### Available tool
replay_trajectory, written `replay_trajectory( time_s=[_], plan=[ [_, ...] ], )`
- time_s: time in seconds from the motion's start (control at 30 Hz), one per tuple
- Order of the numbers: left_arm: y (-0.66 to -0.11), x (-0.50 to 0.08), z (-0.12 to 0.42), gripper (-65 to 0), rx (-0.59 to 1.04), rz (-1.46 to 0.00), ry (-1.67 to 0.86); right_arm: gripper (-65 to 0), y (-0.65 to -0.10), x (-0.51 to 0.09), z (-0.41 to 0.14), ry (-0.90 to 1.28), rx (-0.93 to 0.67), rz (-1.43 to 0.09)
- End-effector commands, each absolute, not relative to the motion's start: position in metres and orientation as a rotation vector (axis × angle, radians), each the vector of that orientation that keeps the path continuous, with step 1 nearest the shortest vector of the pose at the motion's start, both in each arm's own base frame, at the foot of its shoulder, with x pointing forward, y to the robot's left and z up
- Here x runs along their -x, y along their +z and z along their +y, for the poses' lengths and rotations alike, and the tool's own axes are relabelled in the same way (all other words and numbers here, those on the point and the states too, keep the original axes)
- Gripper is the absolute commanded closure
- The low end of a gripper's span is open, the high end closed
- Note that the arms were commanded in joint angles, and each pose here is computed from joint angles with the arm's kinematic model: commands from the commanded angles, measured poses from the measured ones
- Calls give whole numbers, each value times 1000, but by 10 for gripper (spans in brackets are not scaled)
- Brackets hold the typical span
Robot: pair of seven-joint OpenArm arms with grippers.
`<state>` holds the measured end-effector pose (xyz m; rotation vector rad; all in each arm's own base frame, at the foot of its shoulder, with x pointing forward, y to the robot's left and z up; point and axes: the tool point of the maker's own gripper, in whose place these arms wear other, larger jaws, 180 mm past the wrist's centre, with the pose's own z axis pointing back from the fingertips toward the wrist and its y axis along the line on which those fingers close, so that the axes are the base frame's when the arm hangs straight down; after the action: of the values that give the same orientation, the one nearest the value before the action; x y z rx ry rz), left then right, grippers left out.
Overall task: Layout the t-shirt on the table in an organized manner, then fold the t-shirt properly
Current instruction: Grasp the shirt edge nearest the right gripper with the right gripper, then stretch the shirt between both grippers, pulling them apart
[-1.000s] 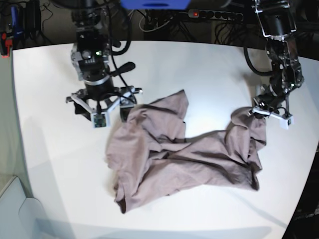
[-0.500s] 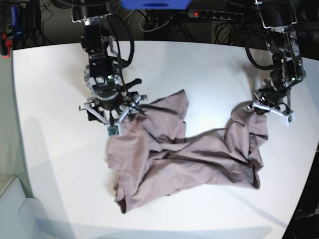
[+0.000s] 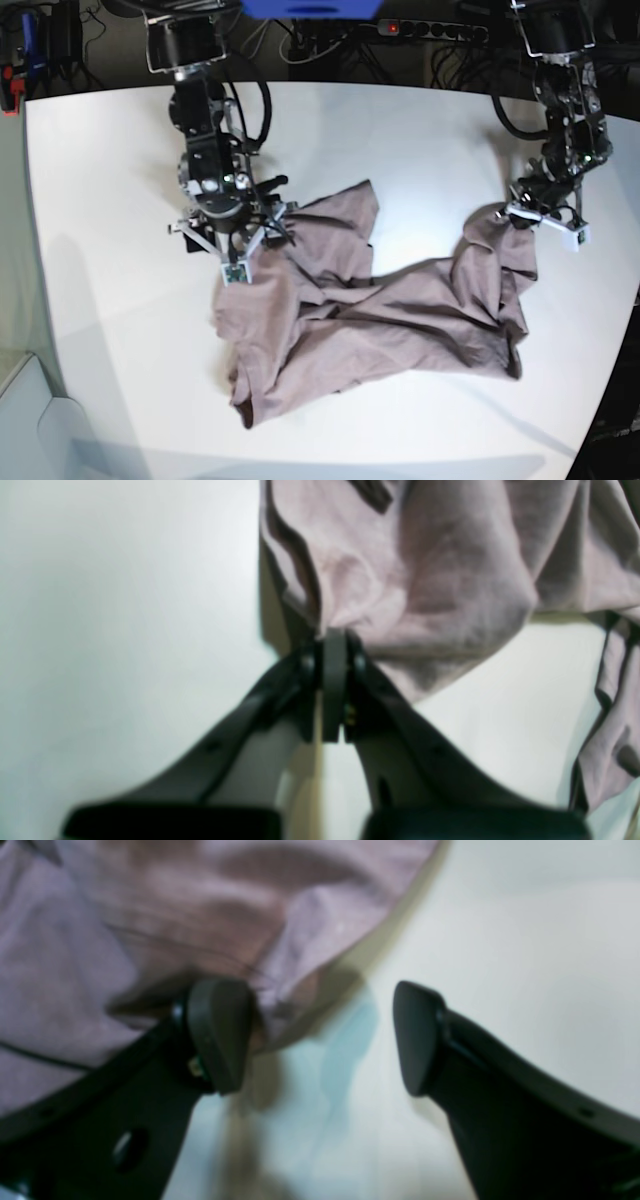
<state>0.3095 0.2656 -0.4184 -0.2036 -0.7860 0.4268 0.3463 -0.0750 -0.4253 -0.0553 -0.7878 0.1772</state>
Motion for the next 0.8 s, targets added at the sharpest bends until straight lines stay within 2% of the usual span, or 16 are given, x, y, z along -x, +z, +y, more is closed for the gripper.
replay_trajectory(
  time_s=[0.0, 0.07, 0.2, 0.23, 0.43, 0.77],
  plan=[
    [-404, -320, 271, -2, 199, -835, 419, -410, -421, -351, -73, 181, 56, -795],
    [-404, -321, 271, -2, 199, -836, 419, -331, -428, -349, -74, 182, 56, -776],
    [-404, -321, 272, -2, 197, -837, 419, -36, -425, -351, -72, 183, 52, -812],
    [-403, -321, 272, -2, 198, -840, 417, 0, -425, -351, -73, 181, 53, -815],
    [-386, -320, 298, -2, 167, -894, 478, 0, -405, -351, -79, 178, 68, -872],
    [-326, -325, 324, -2, 112, -997, 450, 0, -275, -353, -101, 164, 119, -1218]
  ],
)
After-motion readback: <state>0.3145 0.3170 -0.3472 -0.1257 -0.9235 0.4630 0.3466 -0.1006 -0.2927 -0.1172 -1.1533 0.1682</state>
